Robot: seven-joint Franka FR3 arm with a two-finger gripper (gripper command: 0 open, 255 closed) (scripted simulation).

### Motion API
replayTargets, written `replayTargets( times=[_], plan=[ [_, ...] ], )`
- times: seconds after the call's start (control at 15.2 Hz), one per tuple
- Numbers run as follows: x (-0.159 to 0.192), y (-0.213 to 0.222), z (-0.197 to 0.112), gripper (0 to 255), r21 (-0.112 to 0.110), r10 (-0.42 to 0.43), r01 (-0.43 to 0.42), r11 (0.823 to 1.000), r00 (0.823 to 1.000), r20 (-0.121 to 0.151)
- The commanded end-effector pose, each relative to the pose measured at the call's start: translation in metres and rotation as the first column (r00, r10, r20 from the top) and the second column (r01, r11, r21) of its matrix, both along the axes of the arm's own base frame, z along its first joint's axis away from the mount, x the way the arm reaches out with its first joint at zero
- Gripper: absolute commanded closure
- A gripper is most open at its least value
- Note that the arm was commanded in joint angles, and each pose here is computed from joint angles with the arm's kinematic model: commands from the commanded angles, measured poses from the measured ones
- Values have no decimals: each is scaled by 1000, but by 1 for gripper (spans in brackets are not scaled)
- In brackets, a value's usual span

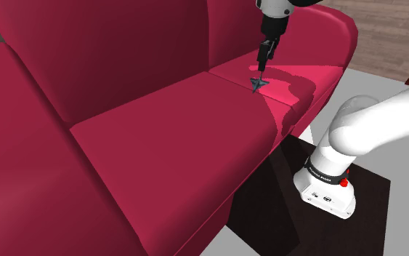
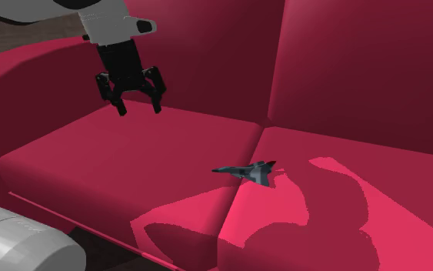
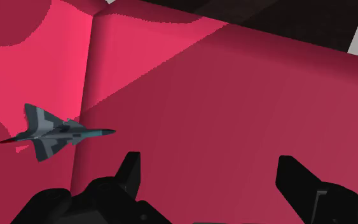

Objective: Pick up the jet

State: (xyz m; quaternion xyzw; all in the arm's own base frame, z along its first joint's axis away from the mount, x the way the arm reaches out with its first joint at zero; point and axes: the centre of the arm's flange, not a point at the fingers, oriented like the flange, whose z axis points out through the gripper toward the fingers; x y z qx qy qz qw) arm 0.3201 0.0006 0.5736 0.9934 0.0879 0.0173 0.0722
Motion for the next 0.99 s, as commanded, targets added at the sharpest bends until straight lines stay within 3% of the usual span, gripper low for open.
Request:
replayTargets(
  times=[0.0, 0.2, 0.33, 0.46, 0.66, 0.92],
  plan=[
    [0, 0, 0, 0, 0, 0, 0, 1000, 1000, 0],
    [27, -27, -18, 0, 42, -160, 159, 986, 987, 19],
    [42, -47, -29, 0, 72, -265, 263, 962, 964, 28],
    [56, -69, -42, 0, 102, -368, 363, 926, 929, 34],
    [72, -102, -61, 0, 148, -513, 503, 851, 858, 36],
    [86, -150, -89, 0, 208, -685, 666, 716, 728, 27]
  ],
)
